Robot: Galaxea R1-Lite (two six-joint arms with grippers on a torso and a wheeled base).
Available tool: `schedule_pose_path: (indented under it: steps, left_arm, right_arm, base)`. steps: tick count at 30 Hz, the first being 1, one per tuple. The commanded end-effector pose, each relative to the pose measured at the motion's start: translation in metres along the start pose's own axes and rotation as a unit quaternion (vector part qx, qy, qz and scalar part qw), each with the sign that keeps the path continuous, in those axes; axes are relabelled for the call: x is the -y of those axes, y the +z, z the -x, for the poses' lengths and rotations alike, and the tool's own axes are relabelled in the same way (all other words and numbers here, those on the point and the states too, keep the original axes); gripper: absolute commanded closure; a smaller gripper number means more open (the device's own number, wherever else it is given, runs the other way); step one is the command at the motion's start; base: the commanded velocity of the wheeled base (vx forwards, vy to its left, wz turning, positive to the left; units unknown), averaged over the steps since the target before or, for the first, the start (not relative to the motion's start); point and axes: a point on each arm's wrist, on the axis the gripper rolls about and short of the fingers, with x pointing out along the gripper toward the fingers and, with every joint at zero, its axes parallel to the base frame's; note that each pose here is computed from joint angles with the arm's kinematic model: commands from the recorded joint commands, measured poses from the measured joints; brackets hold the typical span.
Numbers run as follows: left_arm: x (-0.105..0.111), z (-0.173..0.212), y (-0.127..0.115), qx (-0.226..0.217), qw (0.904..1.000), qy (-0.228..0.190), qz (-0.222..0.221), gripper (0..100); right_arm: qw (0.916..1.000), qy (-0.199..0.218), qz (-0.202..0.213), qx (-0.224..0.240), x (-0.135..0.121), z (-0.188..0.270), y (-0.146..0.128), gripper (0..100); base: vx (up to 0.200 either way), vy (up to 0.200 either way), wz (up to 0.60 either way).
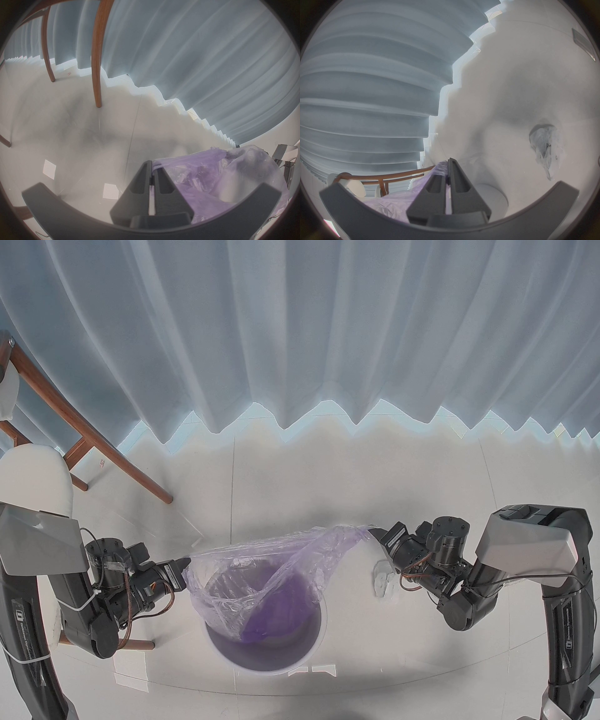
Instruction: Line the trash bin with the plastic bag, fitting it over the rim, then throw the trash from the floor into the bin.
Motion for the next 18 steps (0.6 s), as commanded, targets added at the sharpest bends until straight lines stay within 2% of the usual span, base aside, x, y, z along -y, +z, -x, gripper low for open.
schedule_pose_path:
  steps: [1, 7, 13, 18]
  left_arm:
    - [-0.004, -0.008, -0.006, -0.002, 0.9999, 0.016, 0.001, 100]
    - [-0.009, -0.010, -0.016, -0.018, 0.9995, 0.026, 0.006, 100]
    - [-0.012, -0.009, -0.022, -0.029, 0.9990, 0.033, 0.008, 100]
    - [-0.012, 0.001, -0.029, -0.053, 0.9979, 0.034, 0.010, 100]
  right_arm:
    - [0.9999, -0.010, 0.002, -0.003, 0.012, -0.008, -0.005, 100]
    - [0.9996, -0.026, 0.001, 0.008, 0.023, -0.016, -0.009, 100]
    - [0.9982, -0.059, -0.002, -0.011, 0.027, -0.015, -0.012, 100]
    - [0.9976, -0.066, 0.001, -0.018, 0.028, -0.011, -0.015, 100]
  base:
    - [0.000, 0.000, 0.00]
    - [0.000, 0.000, 0.00]
    - [0.000, 0.000, 0.00]
    - [0.000, 0.000, 0.00]
